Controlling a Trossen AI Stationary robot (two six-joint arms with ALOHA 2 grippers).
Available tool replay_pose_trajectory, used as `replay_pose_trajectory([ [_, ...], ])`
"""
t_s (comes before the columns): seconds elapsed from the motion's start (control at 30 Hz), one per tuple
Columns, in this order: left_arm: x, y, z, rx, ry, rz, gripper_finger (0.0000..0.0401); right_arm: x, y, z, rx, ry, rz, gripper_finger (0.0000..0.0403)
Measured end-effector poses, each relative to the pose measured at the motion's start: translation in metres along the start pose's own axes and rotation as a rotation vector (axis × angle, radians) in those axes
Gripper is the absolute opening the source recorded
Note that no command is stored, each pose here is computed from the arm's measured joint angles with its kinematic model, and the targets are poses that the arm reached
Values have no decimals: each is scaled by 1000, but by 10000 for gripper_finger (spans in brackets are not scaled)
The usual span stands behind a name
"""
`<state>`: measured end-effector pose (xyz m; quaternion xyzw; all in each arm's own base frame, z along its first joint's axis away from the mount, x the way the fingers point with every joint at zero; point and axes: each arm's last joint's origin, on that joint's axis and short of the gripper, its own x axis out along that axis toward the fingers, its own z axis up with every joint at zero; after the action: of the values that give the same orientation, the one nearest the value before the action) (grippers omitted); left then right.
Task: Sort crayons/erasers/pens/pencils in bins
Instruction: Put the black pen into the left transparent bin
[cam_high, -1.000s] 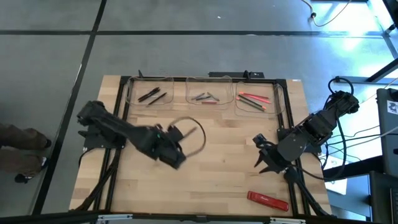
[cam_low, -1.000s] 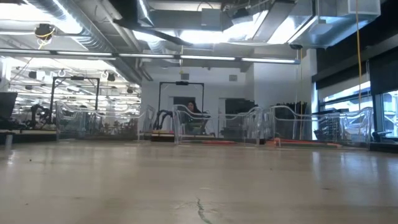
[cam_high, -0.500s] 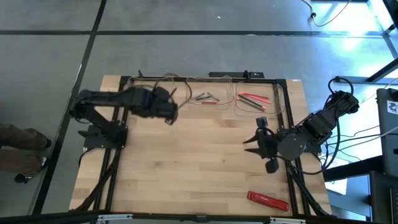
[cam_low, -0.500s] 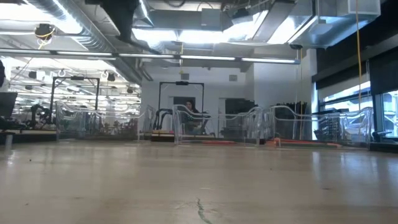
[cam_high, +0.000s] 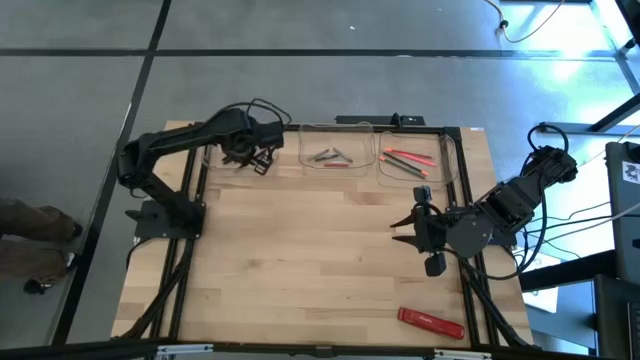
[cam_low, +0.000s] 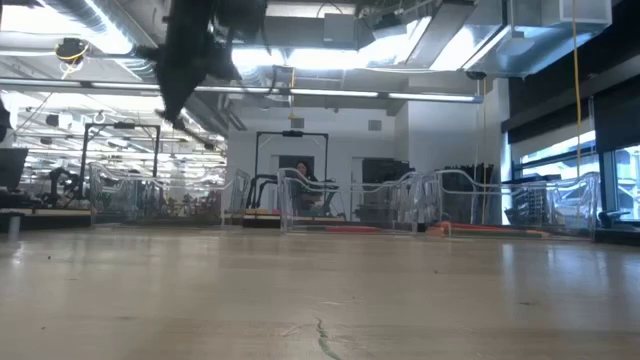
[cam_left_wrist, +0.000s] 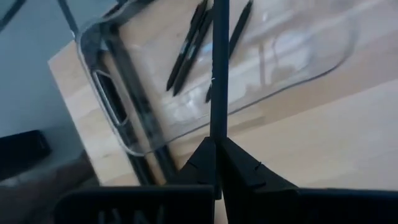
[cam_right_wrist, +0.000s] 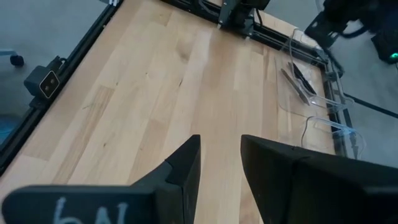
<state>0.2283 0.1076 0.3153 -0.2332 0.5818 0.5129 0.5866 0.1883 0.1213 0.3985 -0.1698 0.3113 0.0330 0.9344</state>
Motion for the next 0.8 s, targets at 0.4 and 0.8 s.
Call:
replay_pose_trajectory([
  [0.4, 83, 8, 14, 156, 29, 2, 0, 0, 0, 0, 21, -3, -10, 116],
  [0.8, 106, 18, 30, 119, -50, -42, 17, 0, -1, 0, 105, -4, -19, 116],
])
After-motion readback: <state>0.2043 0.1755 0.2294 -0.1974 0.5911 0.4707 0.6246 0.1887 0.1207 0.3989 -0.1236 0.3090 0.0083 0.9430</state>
